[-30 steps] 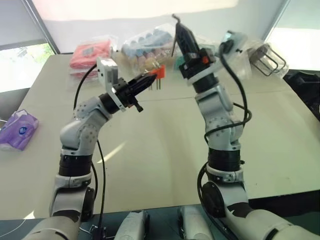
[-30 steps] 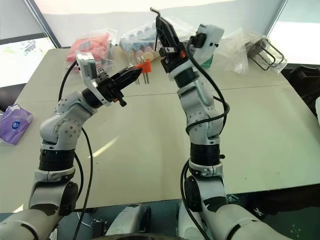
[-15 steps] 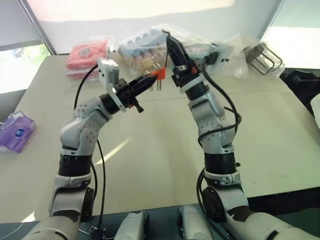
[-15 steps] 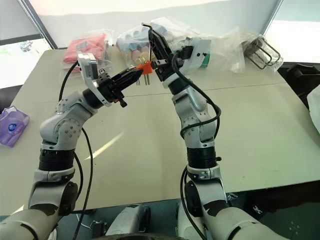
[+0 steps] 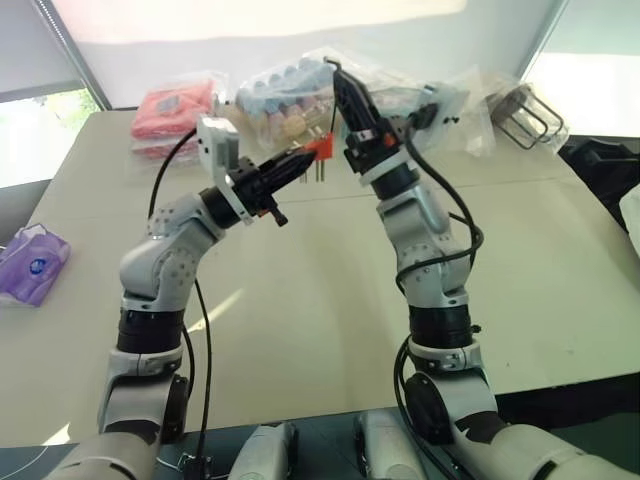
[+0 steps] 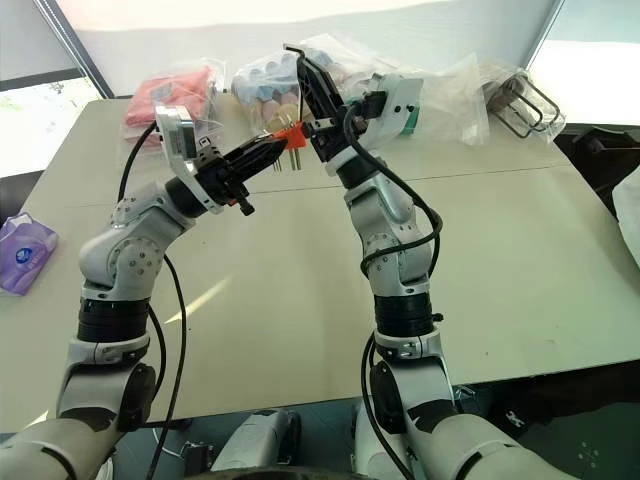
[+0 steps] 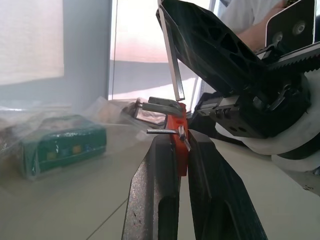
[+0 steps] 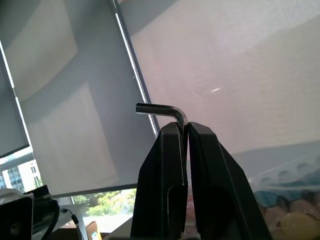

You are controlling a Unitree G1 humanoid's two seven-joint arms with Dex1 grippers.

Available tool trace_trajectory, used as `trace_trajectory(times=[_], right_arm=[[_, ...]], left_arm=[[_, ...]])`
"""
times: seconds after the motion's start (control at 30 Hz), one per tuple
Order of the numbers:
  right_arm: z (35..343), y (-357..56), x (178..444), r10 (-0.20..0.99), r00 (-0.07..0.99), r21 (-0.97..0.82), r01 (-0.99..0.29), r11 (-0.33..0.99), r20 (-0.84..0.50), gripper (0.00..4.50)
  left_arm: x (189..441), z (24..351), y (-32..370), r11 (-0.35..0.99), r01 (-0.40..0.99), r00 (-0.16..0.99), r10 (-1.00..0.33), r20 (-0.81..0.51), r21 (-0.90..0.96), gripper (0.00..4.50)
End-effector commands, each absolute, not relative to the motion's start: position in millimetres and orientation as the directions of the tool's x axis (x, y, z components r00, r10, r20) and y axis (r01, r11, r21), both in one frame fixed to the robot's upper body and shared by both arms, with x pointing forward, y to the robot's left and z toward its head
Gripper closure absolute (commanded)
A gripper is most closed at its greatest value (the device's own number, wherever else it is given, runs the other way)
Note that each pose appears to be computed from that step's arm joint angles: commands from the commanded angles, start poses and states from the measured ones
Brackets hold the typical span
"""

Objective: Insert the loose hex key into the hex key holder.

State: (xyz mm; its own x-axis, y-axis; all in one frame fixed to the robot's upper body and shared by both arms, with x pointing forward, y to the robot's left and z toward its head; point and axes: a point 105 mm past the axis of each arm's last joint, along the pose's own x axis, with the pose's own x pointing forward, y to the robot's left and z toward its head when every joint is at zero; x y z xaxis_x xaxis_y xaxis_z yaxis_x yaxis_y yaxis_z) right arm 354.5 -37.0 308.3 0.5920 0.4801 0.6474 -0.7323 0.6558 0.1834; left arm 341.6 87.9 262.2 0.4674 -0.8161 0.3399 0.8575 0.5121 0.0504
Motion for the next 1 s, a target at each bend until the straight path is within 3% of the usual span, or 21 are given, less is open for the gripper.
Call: trace_trajectory(times=[0.03, 1.0], right_arm=[[322.1, -31.7, 345.9, 0.489, 0.543, 0.138, -0.753, 0.644, 0.682, 4.42], [317.3, -38.8, 348.4, 0.478, 0.563, 0.136, -0.731, 0.669, 0.674, 4.42]], left_arm=[[333.2, 276.7, 86.5, 0.495, 0.864, 0.429, -0.823, 0.372, 0.098, 4.5], [336.6, 283.5, 89.3, 0.505, 0.858, 0.435, -0.81, 0.394, 0.09, 4.5]])
